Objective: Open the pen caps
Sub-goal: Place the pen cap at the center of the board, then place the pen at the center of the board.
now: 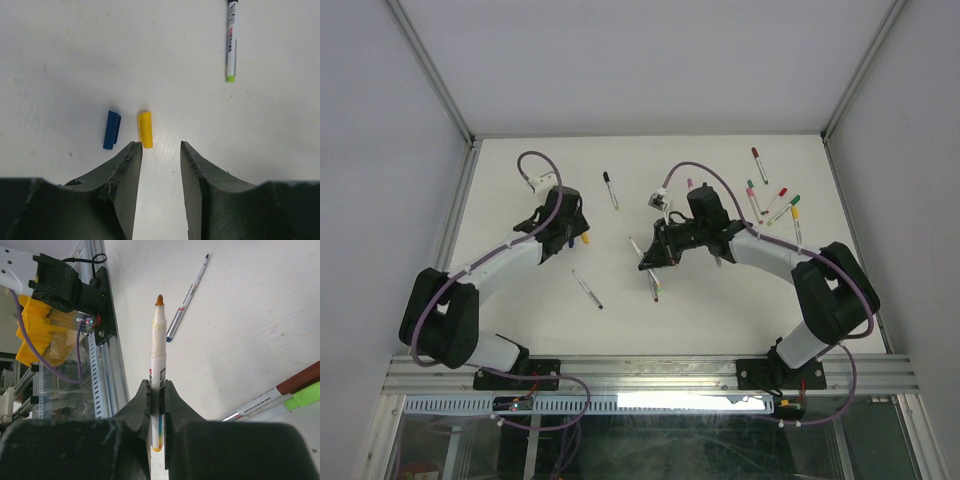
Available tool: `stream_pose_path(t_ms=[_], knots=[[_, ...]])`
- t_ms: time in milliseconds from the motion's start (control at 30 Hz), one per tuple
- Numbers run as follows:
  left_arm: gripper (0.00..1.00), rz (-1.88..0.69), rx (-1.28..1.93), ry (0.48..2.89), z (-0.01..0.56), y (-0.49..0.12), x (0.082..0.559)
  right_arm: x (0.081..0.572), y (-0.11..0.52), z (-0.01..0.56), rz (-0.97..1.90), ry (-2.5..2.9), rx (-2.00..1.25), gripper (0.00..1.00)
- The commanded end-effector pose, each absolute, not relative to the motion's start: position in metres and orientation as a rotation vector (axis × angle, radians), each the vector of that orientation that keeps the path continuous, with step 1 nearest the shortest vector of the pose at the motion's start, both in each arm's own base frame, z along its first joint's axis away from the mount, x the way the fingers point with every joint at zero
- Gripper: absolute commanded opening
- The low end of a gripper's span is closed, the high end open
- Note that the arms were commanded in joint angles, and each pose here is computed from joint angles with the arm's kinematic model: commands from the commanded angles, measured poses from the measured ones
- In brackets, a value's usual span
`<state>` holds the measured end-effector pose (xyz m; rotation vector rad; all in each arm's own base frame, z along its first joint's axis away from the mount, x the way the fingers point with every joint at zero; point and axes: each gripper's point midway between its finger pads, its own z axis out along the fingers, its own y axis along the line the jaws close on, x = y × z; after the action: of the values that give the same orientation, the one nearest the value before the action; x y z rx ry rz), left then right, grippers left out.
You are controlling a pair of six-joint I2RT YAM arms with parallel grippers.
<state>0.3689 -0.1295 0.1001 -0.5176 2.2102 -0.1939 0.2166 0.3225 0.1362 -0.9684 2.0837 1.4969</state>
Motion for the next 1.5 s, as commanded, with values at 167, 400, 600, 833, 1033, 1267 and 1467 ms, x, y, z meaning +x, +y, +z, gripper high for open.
stream_pose_path(t_ms=[167,400,600,833,1033,1267,1467], knots=[[0.44,-0.325,-0.579,2.043,0.140,-0.109,0.330,0.228,0.363,0.113,1.286,2.203,-0.873,0.00],[0.52,-0.420,-0.657,1.895,0.161,-0.090,0.296,0.222,0.412,0.081,0.978,2.383,-0.842,0.00],[0.54,-0.462,-0.694,1.850,0.166,-0.082,0.278,0.223,0.426,0.047,0.803,2.505,-0.813,0.00],[0.54,-0.453,-0.707,1.861,0.158,-0.079,0.273,0.223,0.431,0.039,0.710,2.504,-0.815,0.06],[0.54,-0.460,-0.704,1.869,0.158,-0.081,0.272,0.224,0.428,0.033,0.674,2.510,-0.821,0.22],[0.54,-0.481,-0.704,1.866,0.159,-0.082,0.269,0.225,0.428,0.033,0.664,2.508,-0.830,0.30],[0.54,-0.513,-0.704,1.864,0.160,-0.085,0.266,0.219,0.435,0.051,0.756,2.477,-0.880,0.31]])
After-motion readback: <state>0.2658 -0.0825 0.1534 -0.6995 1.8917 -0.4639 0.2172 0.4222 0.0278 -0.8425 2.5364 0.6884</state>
